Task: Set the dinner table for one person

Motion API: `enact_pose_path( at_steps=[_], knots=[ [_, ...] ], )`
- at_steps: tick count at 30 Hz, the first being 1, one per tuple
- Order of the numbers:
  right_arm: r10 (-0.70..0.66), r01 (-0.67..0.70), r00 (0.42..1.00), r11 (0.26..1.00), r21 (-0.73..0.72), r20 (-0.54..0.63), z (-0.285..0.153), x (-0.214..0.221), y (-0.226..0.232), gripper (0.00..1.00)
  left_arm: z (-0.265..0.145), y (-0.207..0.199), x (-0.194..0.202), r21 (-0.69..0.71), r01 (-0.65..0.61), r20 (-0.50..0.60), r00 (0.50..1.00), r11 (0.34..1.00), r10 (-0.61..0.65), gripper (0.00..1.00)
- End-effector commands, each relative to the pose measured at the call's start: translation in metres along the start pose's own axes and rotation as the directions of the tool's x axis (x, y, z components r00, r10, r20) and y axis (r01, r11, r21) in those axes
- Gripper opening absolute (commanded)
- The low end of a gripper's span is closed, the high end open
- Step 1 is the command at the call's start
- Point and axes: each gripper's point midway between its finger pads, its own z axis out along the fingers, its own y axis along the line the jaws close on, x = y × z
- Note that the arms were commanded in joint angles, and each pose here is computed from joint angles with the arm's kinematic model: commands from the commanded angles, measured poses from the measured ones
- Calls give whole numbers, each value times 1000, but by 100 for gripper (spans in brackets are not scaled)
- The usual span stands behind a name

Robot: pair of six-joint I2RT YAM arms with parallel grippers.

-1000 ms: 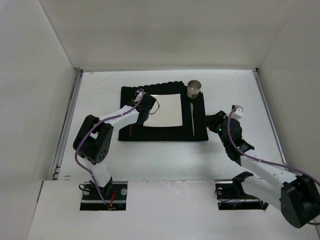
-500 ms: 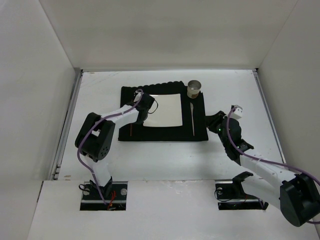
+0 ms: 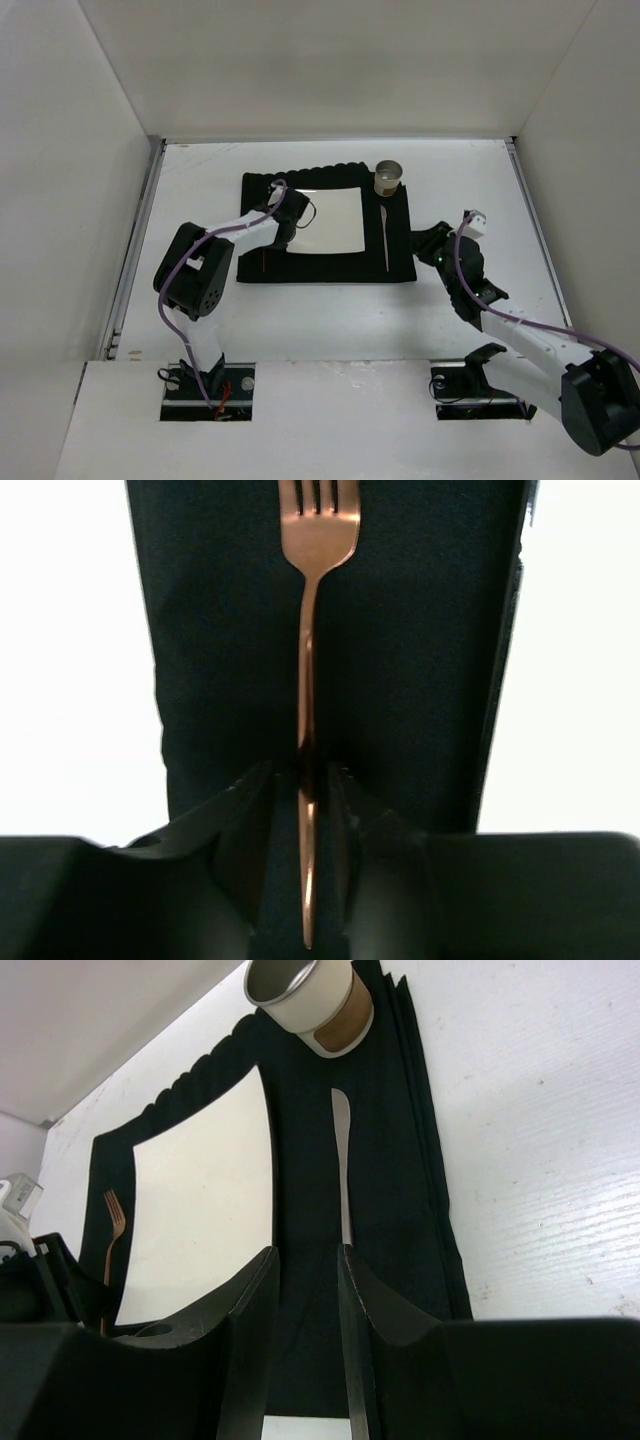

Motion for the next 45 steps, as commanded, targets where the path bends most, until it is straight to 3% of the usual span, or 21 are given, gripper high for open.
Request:
enact_pose_path(
  at_steps=[1,5,10,13,17,24,29,36,45],
  knots=[
    [19,-15,998,998,-62,68,-3,-22,18,36,-12,4,-5,17,25,32,999,1000,-26,30],
    [20,-15,996,998,-65,85,-7,-27,19,36,-29,11,-17,33,89,87,992,995,-92,41],
    [28,-22,995,998,-64,91,-8,-29,17,36,-62,31,-39,69,223,213,949,972,-232,43],
    [31,-26,994,998,-50,102,-8,-30,13,37,-88,50,-47,135,330,296,886,934,-356,44],
    [37,-38,990,999,5,136,-6,-34,-3,42,-112,78,-35,210,463,329,796,861,-508,44],
    [108,-125,977,989,83,184,-4,-42,-37,54,-124,132,35,250,686,317,609,683,-727,46],
    [135,-157,971,983,97,197,-2,-44,-48,61,-115,138,70,258,766,267,530,589,-805,48],
    [121,-139,978,985,100,172,4,-39,-45,61,-96,126,83,239,814,159,505,529,-848,50],
    [118,-134,980,986,94,161,6,-38,-43,62,-83,115,87,243,818,124,506,521,-853,47]
  ],
)
